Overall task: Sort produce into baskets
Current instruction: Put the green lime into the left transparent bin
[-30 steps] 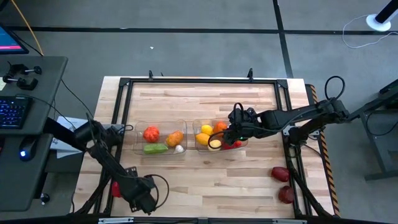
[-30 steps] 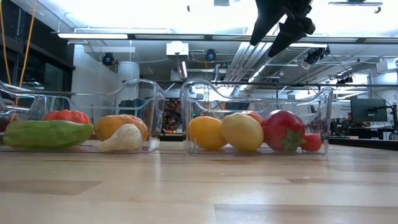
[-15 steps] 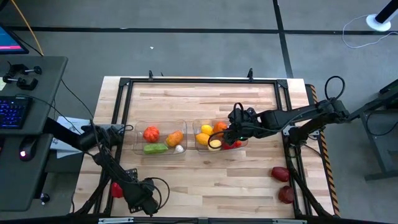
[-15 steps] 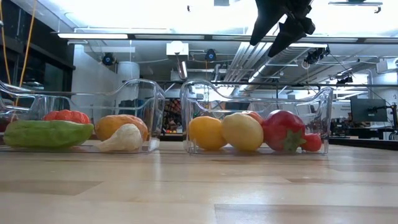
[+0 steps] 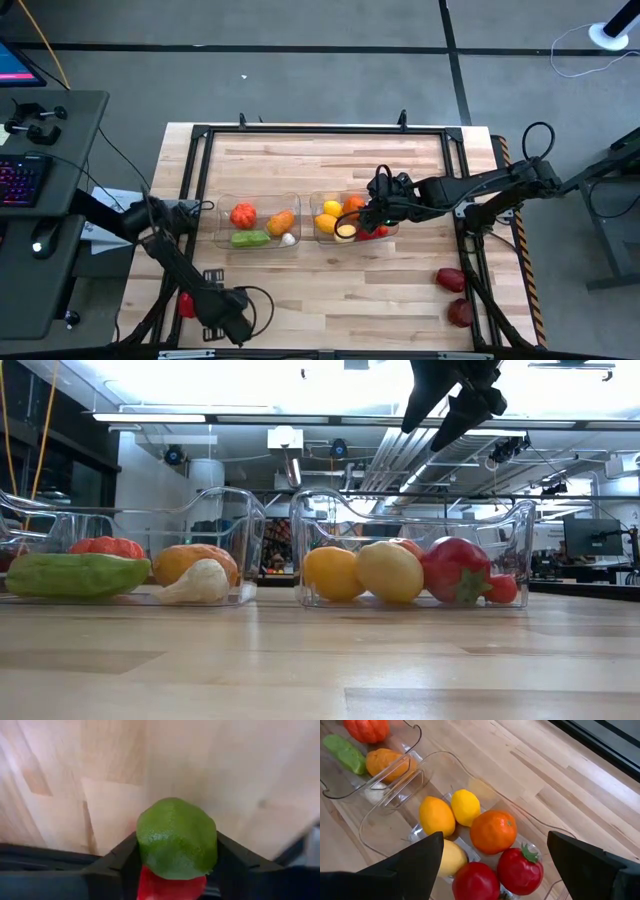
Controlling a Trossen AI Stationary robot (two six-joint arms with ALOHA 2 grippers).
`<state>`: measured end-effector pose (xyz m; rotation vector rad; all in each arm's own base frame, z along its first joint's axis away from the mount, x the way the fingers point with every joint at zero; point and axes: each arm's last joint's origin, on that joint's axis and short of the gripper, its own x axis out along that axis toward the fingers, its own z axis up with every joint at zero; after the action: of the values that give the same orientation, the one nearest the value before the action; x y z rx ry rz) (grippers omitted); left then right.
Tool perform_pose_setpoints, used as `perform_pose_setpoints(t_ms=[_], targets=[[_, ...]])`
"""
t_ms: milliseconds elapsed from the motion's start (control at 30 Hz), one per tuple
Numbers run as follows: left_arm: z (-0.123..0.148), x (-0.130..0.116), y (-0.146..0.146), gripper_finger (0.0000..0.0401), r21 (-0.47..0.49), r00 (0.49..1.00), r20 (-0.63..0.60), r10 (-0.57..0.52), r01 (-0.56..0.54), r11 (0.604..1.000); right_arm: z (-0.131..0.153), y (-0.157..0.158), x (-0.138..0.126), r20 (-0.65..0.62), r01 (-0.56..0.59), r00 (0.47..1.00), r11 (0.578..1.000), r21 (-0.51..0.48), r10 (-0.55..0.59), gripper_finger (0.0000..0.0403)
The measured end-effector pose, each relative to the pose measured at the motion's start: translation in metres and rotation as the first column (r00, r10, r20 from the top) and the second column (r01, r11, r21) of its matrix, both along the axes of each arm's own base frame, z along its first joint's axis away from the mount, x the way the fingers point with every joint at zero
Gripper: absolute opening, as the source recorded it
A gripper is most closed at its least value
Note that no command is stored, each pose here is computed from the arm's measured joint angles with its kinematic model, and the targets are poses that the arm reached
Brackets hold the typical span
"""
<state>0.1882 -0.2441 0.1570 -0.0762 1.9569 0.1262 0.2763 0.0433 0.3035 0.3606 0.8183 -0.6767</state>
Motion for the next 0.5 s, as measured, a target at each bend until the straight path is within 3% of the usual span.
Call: perform_pose_setpoints(t_ms=[167,267,333,400,500], targets=[[0.053,0.001,0.020,0.0168,-0.100,0.980,0.195,-0.047,0.068,0.993,0.000,0.000,0.000,0.001,0.002,1.000,1.000,0.001,-0.002,0.0350],[0.098,0.001,0.047,0.0199,-0.100,0.906,0.422,0.009,0.037,0.994,0.000,0.000,0.000,0.002,0.002,1.000,1.000,0.001,-0.002,0.0350],[0.125,0.001,0.072,0.0219,-0.067,0.806,0.587,0.076,-0.045,0.997,0.000,0.000,0.000,0.004,0.002,1.000,1.000,0.002,-0.002,0.0350],[0.147,-0.001,0.097,0.0232,-0.018,0.669,0.734,0.119,-0.156,0.988,0.000,0.000,0.000,0.006,0.005,1.000,1.000,0.004,-0.005,0.0350],[0.170,-0.003,0.135,0.0239,0.031,0.468,0.872,0.144,-0.346,0.938,0.000,0.000,0.000,0.016,0.023,1.000,1.000,0.015,-0.023,0.0350]])
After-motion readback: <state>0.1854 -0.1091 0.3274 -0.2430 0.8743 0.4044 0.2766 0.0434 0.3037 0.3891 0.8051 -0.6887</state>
